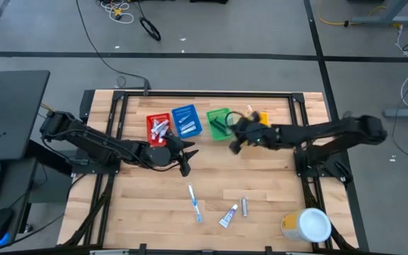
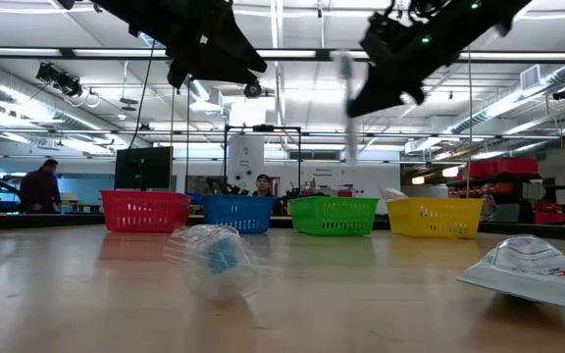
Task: Pick & Place Travel size toiletries
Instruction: Put the green toothbrush into the yellow bin
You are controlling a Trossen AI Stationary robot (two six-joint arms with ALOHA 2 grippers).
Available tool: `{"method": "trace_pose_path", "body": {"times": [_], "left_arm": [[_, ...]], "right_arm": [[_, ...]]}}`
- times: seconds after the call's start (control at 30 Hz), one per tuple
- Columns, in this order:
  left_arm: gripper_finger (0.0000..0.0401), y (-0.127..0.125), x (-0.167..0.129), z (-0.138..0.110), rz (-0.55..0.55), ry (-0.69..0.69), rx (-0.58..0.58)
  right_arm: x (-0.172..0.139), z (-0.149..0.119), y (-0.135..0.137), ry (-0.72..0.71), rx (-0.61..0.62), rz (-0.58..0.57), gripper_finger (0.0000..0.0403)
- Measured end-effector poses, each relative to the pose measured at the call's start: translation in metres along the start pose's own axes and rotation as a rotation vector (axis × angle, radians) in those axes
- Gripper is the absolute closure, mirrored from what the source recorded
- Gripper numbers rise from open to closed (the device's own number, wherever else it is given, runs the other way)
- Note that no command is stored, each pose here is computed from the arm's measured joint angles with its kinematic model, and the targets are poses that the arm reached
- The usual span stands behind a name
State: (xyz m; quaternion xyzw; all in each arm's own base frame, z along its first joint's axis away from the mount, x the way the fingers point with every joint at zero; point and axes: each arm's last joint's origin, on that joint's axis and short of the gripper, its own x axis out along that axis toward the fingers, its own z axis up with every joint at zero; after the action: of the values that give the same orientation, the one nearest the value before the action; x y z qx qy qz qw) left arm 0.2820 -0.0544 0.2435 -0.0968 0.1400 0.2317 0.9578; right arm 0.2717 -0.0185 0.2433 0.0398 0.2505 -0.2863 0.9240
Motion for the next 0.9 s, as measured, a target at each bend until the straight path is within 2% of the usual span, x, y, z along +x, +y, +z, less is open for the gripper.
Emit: {"method": "trace_pose_path", "body": {"times": [0.17,0.33,0.43,0.57,0.9], "left_arm": [[0.0249,0.000,0.000,0.000,0.000,-0.001,-0.020],[0.0250,0.000,0.000,0.001,-0.002,-0.006,-0.025],[0.0250,0.000,0.000,0.001,-0.003,-0.008,-0.027],[0.0250,0.000,0.000,0.001,-0.003,-0.006,-0.030],[0.0250,0.000,0.000,0.001,-0.005,-0.004,-0.022]], "right_arm": [[-0.020,-0.005,-0.040,0.132,0.127,-0.174,0.0364],[-0.012,-0.016,-0.067,0.269,0.217,-0.254,0.0364],[-0.004,-0.028,-0.076,0.321,0.240,-0.260,0.0364],[-0.001,-0.037,-0.084,0.394,0.287,-0.212,0.0364],[-0.001,-0.044,-0.097,0.506,0.398,-0.162,0.0363]]}}
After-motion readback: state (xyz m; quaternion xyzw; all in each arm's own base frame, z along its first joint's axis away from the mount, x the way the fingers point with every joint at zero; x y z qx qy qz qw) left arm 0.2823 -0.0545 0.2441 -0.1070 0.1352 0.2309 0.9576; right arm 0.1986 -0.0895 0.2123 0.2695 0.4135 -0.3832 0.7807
